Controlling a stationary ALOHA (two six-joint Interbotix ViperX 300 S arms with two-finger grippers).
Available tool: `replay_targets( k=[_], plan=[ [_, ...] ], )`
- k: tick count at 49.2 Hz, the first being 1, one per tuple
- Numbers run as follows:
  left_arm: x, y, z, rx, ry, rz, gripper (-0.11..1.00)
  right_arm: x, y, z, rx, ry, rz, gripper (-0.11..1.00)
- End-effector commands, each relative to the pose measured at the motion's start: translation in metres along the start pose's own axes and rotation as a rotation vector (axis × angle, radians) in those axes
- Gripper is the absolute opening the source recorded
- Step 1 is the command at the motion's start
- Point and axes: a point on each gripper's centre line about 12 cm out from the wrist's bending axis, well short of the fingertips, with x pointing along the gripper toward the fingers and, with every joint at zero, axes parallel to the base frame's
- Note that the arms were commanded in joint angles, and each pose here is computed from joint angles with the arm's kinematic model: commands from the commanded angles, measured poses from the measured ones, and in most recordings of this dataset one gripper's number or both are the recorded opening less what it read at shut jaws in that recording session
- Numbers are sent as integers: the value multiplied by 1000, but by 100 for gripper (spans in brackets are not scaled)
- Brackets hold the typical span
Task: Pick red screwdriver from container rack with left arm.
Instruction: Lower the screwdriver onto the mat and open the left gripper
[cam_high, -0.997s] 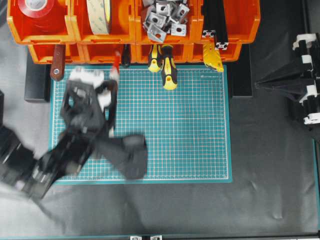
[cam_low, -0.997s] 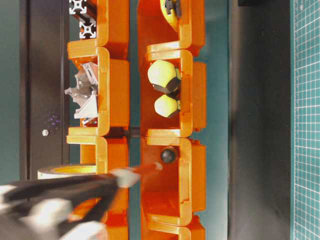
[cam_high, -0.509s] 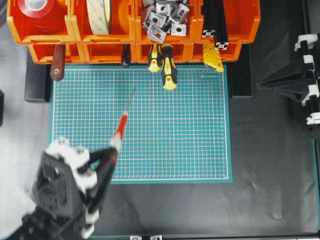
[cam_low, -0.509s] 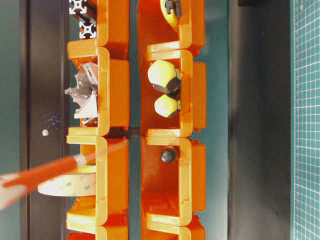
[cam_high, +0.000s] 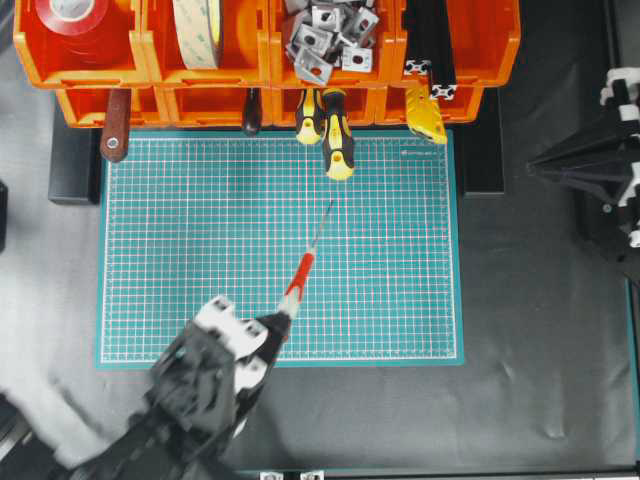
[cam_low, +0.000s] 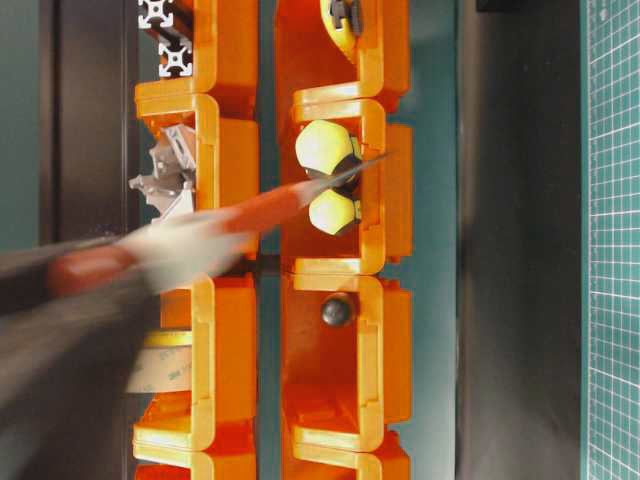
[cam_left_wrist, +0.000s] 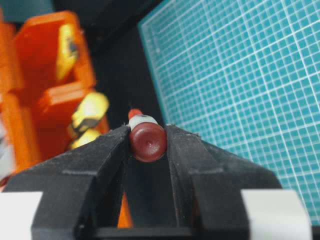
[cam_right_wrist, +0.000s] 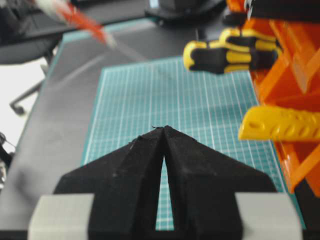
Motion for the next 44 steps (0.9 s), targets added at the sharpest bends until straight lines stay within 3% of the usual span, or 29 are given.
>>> replay_targets(
  k=[1, 12, 16, 24, 44],
  plan=[
    [8, 8, -12, -37, -46, -16, 25, -3, 3, 18, 3, -47, 7, 0],
    [56, -8, -49, -134, -133, -129, 25, -4, 3, 21, 5, -59, 9, 0],
    [66, -13, -58, -146, -152, -161, 25, -4, 3, 21, 8, -58, 9, 0],
    [78, -11, -68, -146, -131, -163, 25, -4, 3, 21, 9, -58, 9, 0],
    [89, -9, -71, -172, -146, -182, 25, -5, 4, 21, 9, -59, 9, 0]
  ],
)
